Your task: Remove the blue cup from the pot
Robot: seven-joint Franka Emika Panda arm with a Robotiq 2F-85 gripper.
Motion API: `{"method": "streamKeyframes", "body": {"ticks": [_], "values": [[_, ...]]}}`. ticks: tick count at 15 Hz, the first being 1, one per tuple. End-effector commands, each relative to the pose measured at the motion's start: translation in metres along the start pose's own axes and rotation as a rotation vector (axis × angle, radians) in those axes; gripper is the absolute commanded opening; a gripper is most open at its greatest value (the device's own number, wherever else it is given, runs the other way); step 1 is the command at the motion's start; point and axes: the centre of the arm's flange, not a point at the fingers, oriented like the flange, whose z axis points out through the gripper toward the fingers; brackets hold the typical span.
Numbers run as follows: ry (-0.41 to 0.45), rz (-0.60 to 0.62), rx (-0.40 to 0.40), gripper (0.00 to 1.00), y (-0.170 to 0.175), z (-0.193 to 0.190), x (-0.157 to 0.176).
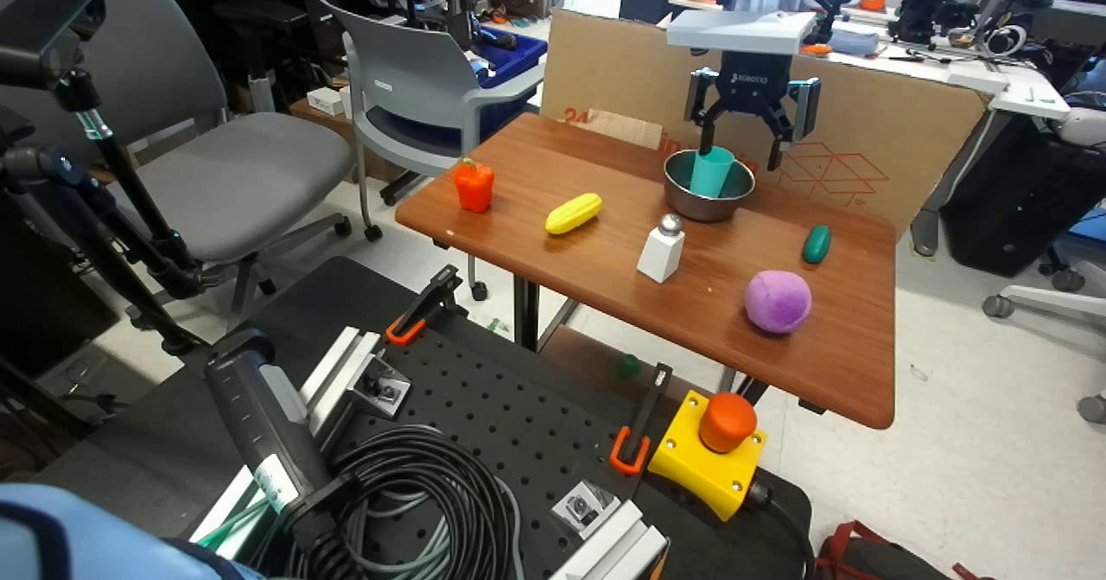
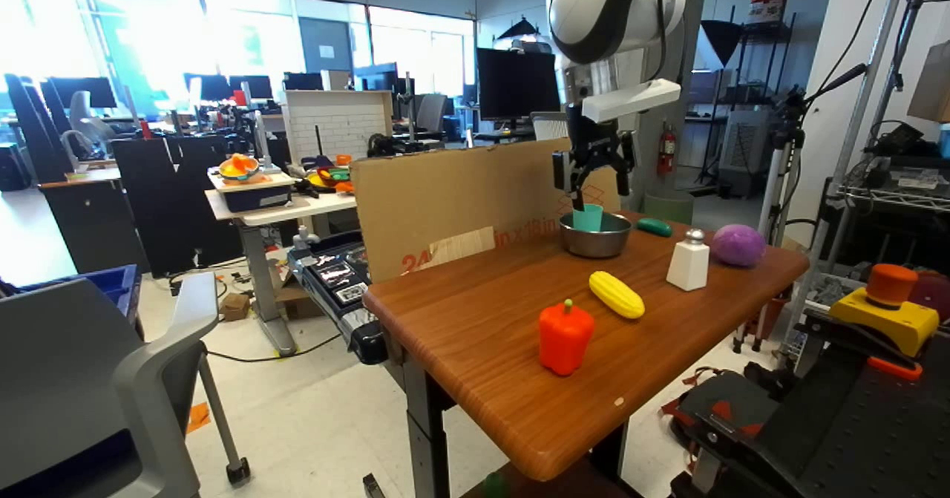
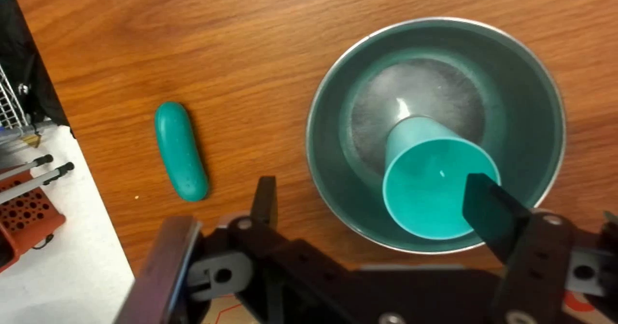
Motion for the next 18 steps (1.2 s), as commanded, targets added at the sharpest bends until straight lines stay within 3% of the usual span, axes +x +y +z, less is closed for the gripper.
{"method": "streamKeyframes", "body": {"ticks": [1,9,15,18], "values": [[-0.053,0.0,-0.024,0.65,-0.01,0.004,0.018],[-0.177,0.027,-0.058,0.03,-0.016,0.012,0.023],[-0.181,0.07,-0.058,0.0,-0.003,-0.01,0.013],[-0.14,0.075,-0.041,0.01,0.002,-0.038,-0.004]]}}
